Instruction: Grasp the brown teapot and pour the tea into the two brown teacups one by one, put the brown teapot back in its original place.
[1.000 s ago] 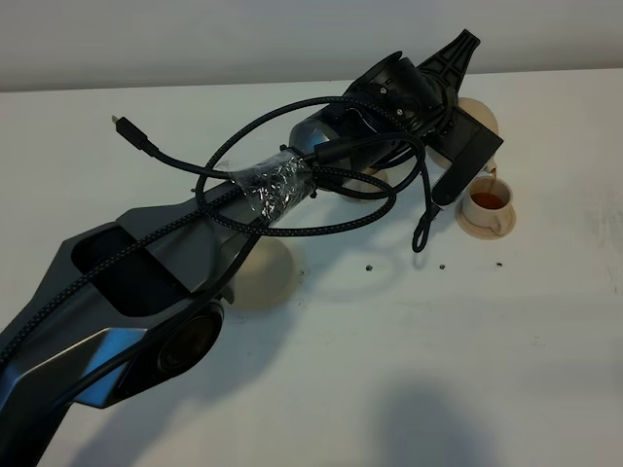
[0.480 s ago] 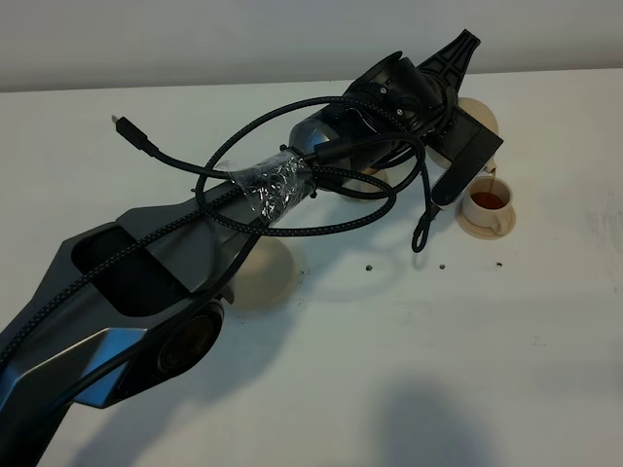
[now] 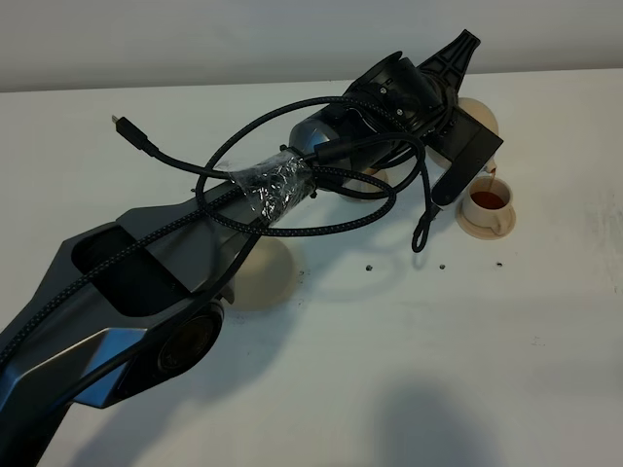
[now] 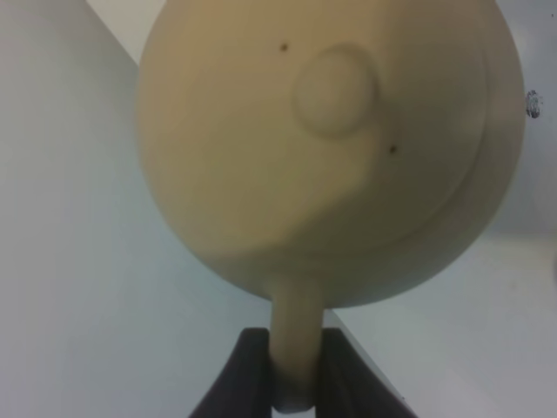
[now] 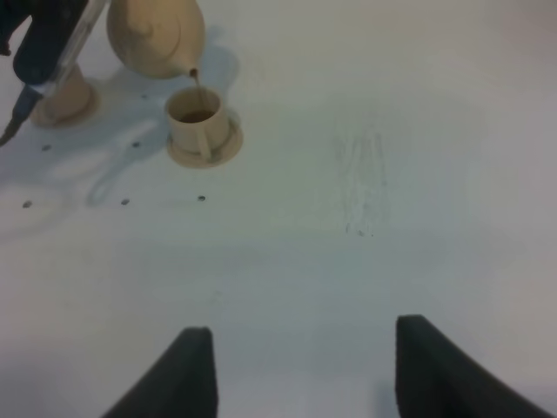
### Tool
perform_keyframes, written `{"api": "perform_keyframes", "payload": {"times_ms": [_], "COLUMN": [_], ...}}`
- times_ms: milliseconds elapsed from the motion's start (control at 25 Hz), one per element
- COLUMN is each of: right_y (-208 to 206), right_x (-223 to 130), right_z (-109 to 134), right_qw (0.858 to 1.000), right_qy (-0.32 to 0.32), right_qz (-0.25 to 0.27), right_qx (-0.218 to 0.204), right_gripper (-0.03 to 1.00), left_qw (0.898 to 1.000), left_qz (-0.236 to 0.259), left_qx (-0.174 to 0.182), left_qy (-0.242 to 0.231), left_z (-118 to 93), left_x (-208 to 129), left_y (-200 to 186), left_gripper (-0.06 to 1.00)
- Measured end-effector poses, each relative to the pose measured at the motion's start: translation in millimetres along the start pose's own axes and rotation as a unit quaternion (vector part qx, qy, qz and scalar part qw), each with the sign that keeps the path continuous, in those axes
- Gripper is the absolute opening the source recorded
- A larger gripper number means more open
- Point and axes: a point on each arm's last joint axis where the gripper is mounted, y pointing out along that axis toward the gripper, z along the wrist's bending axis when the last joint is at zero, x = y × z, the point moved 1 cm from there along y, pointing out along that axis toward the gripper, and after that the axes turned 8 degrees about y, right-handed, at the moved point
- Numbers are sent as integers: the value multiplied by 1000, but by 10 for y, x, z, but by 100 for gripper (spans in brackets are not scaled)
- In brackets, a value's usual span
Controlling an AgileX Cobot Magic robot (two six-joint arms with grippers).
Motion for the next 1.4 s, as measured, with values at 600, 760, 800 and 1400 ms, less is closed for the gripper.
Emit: {"api": "perform_keyframes", "payload": {"times_ms": [600,760,800,1400], "right_y": [0,0,0,0], "right_x": [0,0,0,0], "right_z": [0,0,0,0], "right_qw": [1000,1000,1000,1000], "right_qy": [0,0,0,0], "right_qz": [0,0,0,0], "right_qx": [0,0,0,0], "right_gripper": [45,45,45,45], "left_qw": [1000,1000,1000,1000], "left_qz": [0,0,0,-2], "left_qx": [0,-1,-1,-5], "left_qy": [1,1,1,22], "left_z": [0,-1,-1,-10], "left_x": [0,0,0,5], "left_y": [0,0,0,0], "left_gripper": [16,16,16,16]}}
